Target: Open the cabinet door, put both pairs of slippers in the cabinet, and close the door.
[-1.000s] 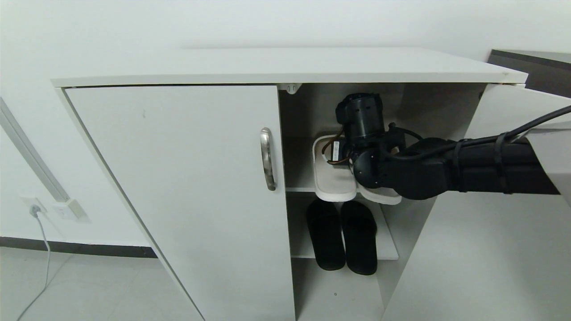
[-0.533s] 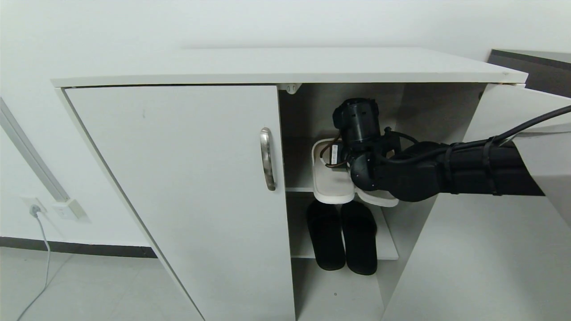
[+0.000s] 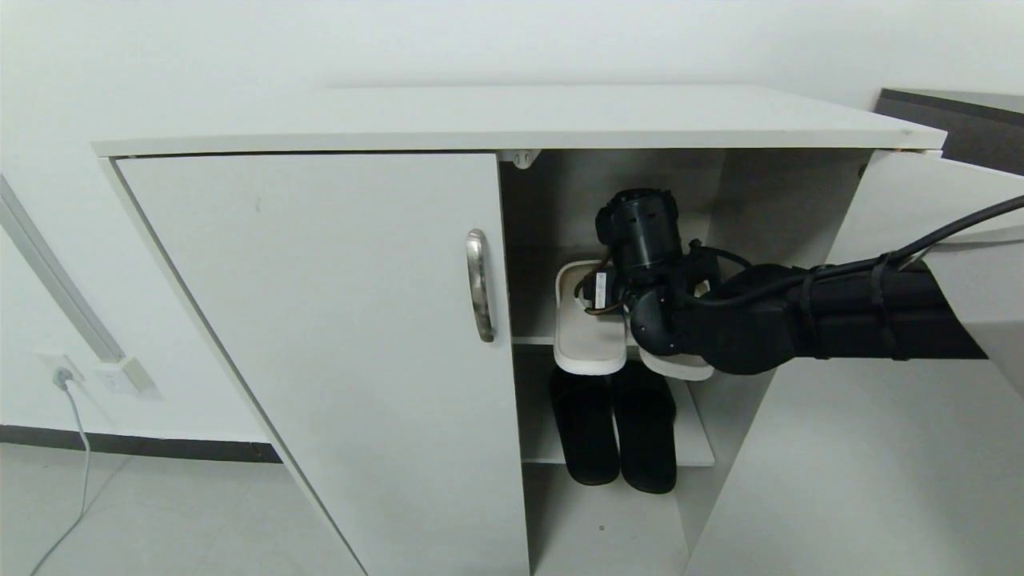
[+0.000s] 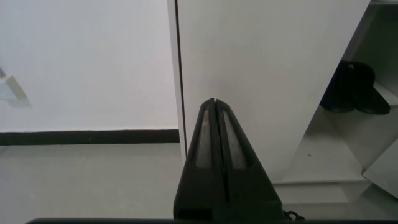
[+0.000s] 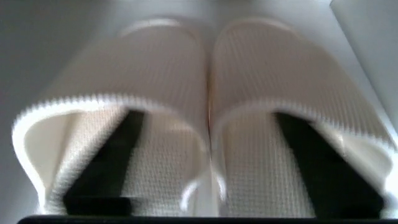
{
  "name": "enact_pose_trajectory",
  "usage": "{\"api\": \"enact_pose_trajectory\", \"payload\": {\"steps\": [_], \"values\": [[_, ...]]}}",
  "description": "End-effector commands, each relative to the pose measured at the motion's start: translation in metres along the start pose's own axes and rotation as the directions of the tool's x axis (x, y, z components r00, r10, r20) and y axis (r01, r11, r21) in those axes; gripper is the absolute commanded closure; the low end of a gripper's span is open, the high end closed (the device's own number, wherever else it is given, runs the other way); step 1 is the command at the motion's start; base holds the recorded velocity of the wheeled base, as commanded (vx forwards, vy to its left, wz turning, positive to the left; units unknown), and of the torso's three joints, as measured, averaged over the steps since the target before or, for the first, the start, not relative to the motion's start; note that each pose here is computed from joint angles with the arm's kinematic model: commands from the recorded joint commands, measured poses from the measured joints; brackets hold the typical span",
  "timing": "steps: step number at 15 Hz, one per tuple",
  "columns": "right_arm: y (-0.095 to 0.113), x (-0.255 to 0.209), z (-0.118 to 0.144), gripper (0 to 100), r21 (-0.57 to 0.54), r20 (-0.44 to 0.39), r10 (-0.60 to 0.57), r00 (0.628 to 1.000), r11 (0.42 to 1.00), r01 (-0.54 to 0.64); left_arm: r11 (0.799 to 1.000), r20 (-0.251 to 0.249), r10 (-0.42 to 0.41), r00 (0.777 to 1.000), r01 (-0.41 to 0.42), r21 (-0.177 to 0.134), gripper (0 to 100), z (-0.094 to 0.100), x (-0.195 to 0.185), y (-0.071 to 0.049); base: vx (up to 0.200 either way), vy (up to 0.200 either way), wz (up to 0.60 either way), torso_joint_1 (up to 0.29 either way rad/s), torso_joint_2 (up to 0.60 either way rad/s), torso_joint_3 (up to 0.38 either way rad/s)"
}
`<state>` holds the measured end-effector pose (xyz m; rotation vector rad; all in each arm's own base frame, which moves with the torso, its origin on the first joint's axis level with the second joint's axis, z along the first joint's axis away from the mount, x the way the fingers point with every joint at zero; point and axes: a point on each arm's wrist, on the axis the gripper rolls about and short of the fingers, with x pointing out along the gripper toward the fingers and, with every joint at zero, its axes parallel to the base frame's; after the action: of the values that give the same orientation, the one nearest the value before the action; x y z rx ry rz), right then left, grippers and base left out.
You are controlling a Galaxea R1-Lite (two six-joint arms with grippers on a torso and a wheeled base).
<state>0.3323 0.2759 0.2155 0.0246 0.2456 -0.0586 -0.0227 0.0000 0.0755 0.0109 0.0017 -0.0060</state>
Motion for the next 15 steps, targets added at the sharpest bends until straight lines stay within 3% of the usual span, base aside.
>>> {"api": "enact_pose_trajectory", "payload": {"steps": [1, 6, 11, 12, 15], "values": [[-0.006, -0.027, 0.005, 0, 0.0, 0.004, 0.029, 1.0, 1.0, -0.029, 1.0, 0.0, 0.001, 1.0, -0.001, 0.0, 100, 0.0, 0.0, 0.0, 0.0, 0.0, 0.0, 0.0, 0.0, 0.0], [-0.017, -0.095, 0.005, 0, 0.017, 0.009, 0.136, 0.991, 0.991, -0.136, 1.0, 0.0, 0.0, 1.0, 0.0, 0.0, 100, 0.0, 0.0, 0.0, 0.0, 0.0, 0.0, 0.0, 0.0, 0.0], [-0.046, -0.151, -0.007, 0, -0.015, -0.013, 0.227, 0.974, 0.974, -0.227, 1.0, 0.0, 0.0, 1.0, 0.0, -0.002, 100, 0.0, 0.0, 0.0, 0.0, 0.0, 0.0, 0.0, 0.0, 0.0], [-0.053, -0.159, -0.012, 100, -0.03, -0.025, 0.238, 0.971, 0.971, -0.238, 1.0, 0.0, 0.0, 1.0, 0.0, -0.002, 100, 0.0, 0.0, 0.0, 0.0, 0.0, 0.0, 0.0, 0.0, 0.0], [-0.069, -0.173, -0.026, 100, -0.033, -0.029, 0.274, 0.961, 0.961, -0.275, 1.0, 0.0, 0.001, 1.0, -0.001, -0.002, 100, 0.0, 0.0, 0.0, 0.0, 0.0, 0.0, 0.0, 0.0, 0.0]]}}
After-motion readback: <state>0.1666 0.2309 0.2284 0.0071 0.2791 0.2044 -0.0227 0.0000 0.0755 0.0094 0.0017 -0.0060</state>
